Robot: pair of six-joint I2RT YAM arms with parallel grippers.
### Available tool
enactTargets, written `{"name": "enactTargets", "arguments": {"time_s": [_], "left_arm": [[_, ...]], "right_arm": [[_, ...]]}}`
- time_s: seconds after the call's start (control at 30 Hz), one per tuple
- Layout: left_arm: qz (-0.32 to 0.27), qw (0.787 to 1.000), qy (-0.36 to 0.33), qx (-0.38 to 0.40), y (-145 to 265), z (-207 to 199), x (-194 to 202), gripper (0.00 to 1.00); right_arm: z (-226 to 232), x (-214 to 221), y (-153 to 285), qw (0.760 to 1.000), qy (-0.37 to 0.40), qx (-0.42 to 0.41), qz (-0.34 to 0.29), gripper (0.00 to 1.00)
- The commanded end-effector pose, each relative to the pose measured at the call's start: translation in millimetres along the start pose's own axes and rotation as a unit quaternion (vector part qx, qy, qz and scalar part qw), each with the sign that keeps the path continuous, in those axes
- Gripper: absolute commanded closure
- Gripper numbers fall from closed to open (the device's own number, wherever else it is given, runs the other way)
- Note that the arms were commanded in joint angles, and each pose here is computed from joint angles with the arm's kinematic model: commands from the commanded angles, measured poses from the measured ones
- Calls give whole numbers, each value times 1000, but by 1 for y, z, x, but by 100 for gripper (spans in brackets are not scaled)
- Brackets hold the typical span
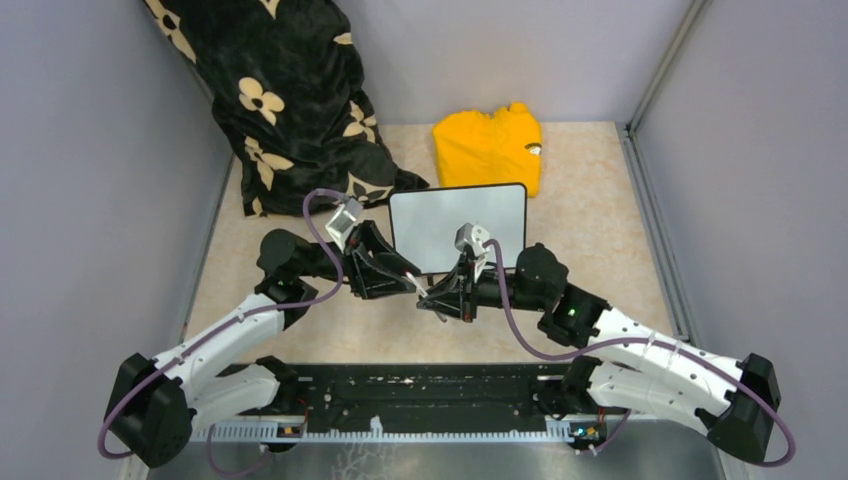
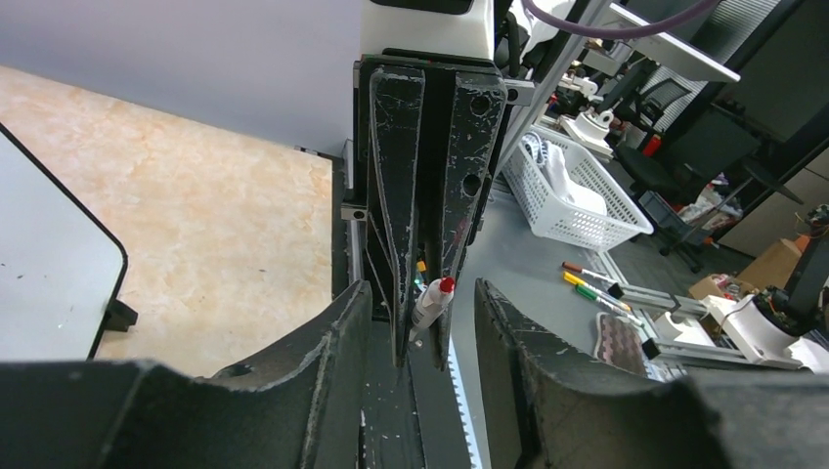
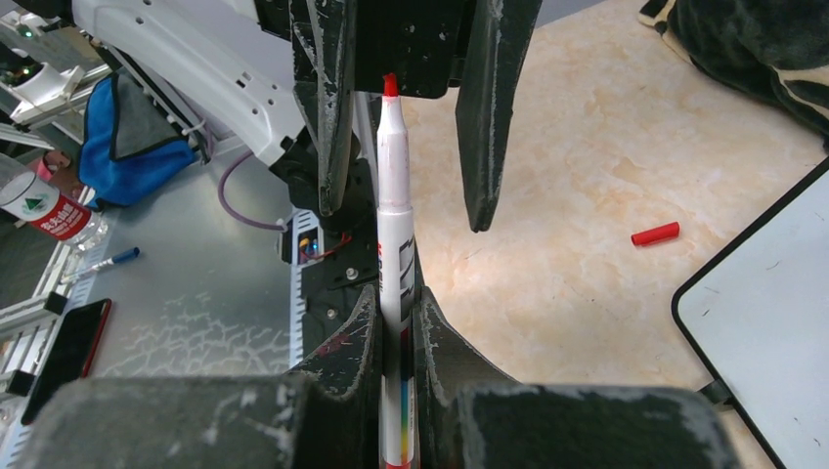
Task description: Write a sentence on the whiteboard
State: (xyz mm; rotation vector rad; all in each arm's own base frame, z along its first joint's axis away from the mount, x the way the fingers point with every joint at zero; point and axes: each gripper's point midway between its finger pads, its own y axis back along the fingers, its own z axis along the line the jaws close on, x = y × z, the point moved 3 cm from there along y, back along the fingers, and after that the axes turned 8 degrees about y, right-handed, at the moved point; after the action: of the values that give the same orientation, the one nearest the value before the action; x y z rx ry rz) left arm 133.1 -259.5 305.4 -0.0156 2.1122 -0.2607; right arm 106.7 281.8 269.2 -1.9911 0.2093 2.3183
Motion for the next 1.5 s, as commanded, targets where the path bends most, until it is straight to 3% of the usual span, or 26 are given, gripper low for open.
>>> {"name": "enactTargets", "arguments": {"time_s": [0.0,0.13,0.27,0.47,0.53,0.67,0.77,1.17,1.33,1.47], "left_arm": [[5,999,-28,26,-2,-10,-8,52],[8,999,-26,26,-3,-9,-7,60],[13,1000,-13,24,-4,-6,-7,75],[14,1000,-12,25,-4,-6,-6,86],[13,999,-14,27,-4,-8,-6,85],[11,999,-15,27,-3,-9,-6,65],[11,999,-15,27,-3,-10,-6,63],[10,999,-19,32,-3,-13,-6,83],[11,999,-19,32,-3,-13,-5,99],[5,999,-21,29,-3,-14,-5,100]], "right_arm": [[1,-21,-3,999,25,-9,-37,100],[0,-21,-5,999,22,-8,-36,100],[-1,-21,-5,999,21,-6,-36,100],[-1,-18,-5,999,18,-5,-34,100],[-1,-18,-5,999,17,-6,-32,100],[0,-19,-5,999,15,-6,-32,100],[0,-20,-4,999,15,-4,-33,100],[-4,-17,-8,1000,7,4,-29,100],[-4,-16,-8,1000,5,3,-28,100],[-4,-17,-8,1000,0,5,-28,100]]}}
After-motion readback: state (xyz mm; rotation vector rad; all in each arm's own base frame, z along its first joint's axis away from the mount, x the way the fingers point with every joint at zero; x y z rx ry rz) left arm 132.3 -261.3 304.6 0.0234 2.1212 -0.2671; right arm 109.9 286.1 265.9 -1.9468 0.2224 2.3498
